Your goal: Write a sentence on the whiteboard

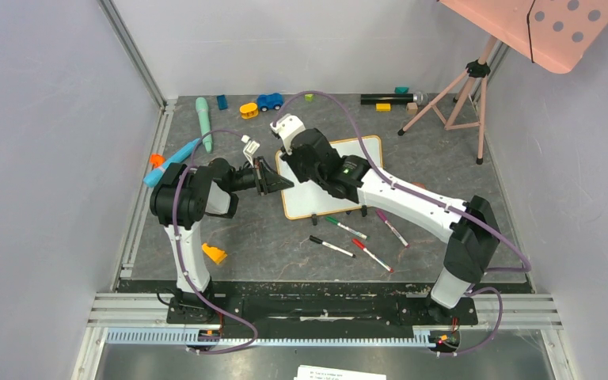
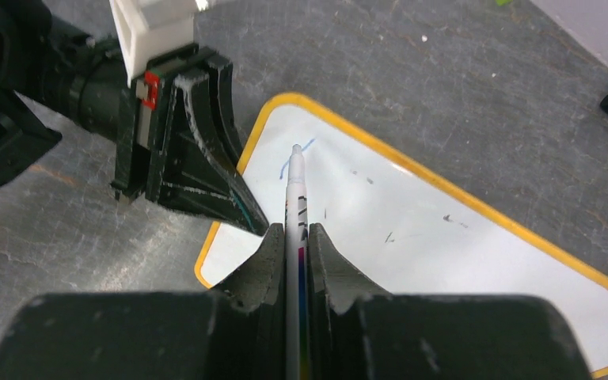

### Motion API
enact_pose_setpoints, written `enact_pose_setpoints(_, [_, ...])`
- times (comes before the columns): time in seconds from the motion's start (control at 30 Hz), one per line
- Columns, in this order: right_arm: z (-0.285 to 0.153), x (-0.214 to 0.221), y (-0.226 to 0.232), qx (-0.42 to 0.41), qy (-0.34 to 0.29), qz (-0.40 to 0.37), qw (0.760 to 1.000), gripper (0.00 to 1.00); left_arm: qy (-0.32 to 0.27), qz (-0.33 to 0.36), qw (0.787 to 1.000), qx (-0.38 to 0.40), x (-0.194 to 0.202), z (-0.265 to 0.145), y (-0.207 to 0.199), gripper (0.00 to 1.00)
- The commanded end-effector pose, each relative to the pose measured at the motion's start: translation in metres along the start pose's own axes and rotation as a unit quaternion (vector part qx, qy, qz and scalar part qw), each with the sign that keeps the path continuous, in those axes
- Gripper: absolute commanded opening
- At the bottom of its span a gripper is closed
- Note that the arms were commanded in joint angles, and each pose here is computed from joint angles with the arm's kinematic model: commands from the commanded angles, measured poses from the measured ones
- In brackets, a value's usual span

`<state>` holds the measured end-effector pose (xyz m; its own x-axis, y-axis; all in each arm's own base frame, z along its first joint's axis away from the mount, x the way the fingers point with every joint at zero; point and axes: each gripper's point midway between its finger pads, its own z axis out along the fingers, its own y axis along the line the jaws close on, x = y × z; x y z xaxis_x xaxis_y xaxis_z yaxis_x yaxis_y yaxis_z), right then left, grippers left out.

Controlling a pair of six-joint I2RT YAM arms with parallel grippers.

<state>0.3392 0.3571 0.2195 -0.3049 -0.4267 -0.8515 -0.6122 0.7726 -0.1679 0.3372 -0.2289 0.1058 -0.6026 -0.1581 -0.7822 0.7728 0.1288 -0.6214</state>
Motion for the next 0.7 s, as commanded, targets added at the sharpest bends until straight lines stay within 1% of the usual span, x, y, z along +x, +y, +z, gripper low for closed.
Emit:
enact_pose_setpoints(0.0, [-0.004,-0.039,-0.016,0.026,-0.035,0.023,0.999,0.0,-0.005,0.086,0.996,0.023,-0.012,0.002,-0.014,0.05])
enact_pose_setpoints(0.67, [0.011,-0.023,-0.016,0.027,-0.011,0.018,0.999,0.0,-0.006,0.087,0.996,0.023,-0.013,0.002,-0.013,0.05])
